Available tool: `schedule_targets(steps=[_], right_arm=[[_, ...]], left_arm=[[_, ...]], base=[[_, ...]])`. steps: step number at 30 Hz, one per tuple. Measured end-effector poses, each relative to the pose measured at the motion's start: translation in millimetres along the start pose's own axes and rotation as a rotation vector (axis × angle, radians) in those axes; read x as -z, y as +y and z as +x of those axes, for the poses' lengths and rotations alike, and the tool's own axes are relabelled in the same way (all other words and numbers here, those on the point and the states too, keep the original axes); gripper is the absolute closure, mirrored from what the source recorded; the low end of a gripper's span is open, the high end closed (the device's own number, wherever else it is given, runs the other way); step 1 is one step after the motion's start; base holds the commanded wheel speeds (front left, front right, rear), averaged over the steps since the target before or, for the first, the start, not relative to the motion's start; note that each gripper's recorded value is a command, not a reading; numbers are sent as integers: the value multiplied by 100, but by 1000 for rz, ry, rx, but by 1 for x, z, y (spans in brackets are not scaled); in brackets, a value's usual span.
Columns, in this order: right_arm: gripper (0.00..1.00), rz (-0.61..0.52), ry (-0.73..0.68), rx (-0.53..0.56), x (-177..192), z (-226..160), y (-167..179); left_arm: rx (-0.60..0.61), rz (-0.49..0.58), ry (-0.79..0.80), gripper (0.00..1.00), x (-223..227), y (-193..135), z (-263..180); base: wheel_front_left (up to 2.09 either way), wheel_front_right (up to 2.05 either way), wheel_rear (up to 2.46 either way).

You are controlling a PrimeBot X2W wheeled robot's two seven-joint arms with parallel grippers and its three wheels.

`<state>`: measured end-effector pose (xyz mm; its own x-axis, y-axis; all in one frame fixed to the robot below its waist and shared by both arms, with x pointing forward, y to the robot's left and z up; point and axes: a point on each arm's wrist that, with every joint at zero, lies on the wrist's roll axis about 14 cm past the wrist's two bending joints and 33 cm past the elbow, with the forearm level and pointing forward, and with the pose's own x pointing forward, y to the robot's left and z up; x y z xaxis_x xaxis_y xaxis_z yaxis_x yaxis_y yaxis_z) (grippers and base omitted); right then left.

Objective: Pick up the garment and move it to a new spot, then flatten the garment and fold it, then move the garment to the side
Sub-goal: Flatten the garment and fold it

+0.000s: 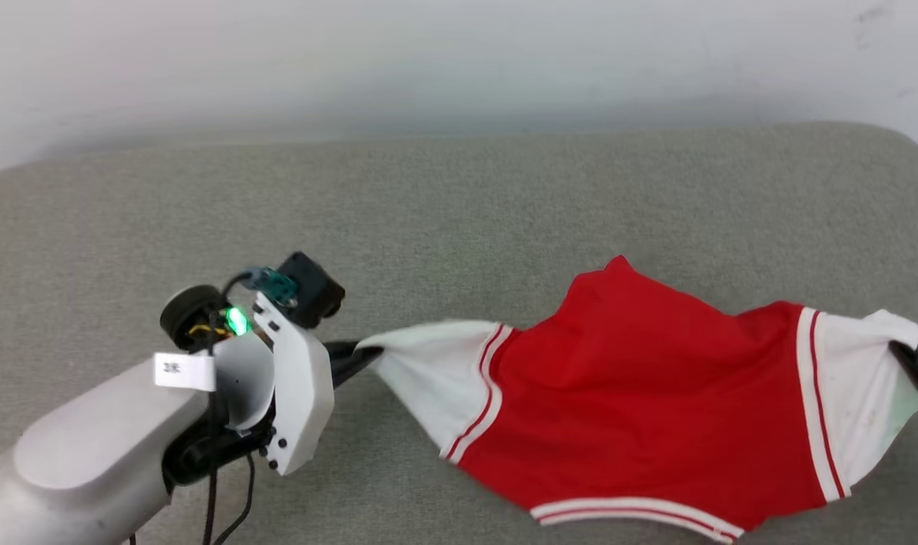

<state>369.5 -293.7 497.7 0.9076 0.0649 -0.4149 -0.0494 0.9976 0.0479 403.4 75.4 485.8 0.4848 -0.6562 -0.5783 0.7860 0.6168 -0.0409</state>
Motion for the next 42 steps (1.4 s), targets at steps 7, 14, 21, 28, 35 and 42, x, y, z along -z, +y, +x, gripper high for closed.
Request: schedule_targets(steps=[7,14,21,28,35,42], right_arm=[[100,-30,-145,-44,-54,-10,13],[100,-106,-373,-72,-141,-30,25],[100,-128,-527,-113,-201,-33,41],[100,-128,-596,-156,-238,-16,56],[100,-145,-621,-208,-272,21,77],[100,-179,-696,-202,-324,70,87]], left_arm=[[12,-18,-272,100,-72,-15,-44],[8,12,-600,100,-157,-20,-110],[-32,94,-819,100,-210,-16,-156],[-79,144,-937,100,-246,2,-173],[-119,144,-993,100,-275,37,-163],[-178,157,-1062,100,-311,86,-148]], base=[[0,0,0],[0,0,0],[0,0,0],[0,0,0],[0,0,0],[0,0,0]])
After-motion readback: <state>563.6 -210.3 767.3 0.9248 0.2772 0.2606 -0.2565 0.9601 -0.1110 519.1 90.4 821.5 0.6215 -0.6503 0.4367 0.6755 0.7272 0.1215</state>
